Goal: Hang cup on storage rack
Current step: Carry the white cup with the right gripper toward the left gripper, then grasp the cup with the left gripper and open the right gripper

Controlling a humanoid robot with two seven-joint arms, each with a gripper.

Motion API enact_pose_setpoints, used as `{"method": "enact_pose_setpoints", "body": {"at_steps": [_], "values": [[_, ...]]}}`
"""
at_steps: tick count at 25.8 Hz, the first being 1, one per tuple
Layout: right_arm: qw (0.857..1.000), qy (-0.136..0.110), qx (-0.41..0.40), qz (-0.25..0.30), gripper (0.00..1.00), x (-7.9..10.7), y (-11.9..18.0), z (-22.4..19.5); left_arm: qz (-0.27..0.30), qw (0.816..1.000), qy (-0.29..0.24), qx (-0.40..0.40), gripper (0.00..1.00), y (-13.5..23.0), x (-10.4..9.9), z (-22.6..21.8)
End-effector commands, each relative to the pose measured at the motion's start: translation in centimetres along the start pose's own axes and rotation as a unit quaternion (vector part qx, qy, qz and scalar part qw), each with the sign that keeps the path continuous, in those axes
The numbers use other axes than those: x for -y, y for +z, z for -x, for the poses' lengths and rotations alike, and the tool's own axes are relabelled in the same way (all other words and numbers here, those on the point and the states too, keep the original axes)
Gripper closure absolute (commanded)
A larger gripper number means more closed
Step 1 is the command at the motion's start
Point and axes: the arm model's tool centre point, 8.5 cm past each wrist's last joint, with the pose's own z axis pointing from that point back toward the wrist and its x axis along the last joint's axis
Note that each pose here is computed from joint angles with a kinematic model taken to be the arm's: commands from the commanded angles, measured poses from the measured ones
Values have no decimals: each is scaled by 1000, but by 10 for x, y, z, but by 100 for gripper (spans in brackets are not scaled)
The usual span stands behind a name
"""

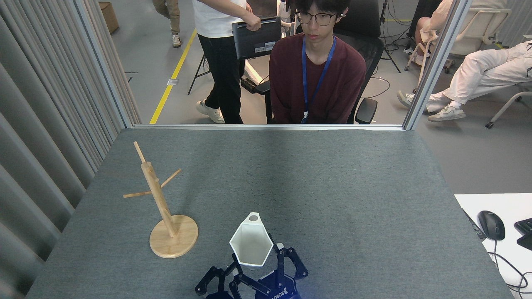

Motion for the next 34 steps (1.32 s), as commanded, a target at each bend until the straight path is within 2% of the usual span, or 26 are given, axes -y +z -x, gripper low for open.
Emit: {"method": "enact_pose_setpoints", "body": {"at_steps": [1,8,19,20,22,25,26,27,28,29,32,34], "values": [[1000,-1,1,2,44,2,9,-3,0,1000,-1,0,0,0,0,1],[1000,-7,9,-7,44,-1,29,-13,0,1000,-1,0,0,-1,1,3],[1000,-3,27,-7,44,-4,33,-34,-14,1000,-6,-4,0,-6,-7,8],[1000,-4,27,-10,44,-5,35,-35,-13,1000,-7,-3,5,-5,-7,9],[1000,-4,24,-11,43,-5,36,-35,-17,1000,-12,-2,36,-6,-10,10],[1000,-4,24,-11,43,-5,37,-35,-18,1000,-13,-2,73,-6,-11,10],[1000,-3,23,-11,41,-5,37,-34,-18,1000,-14,-2,76,-6,-12,11],[1000,-3,21,-8,30,-4,36,-34,-18,1000,-13,-2,77,-6,-11,10],[1000,-3,18,-3,9,-3,36,-32,-18,1000,-15,-2,78,-6,-11,11],[1000,-2,17,6,1,-1,35,-32,-18,1000,-15,-2,78,-6,-11,11],[999,-5,19,34,1,12,31,-32,-18,1000,-14,-3,78,-6,-11,11],[998,-9,25,59,1,28,26,-37,-17,1000,-13,-4,78,-6,-10,11]]}}
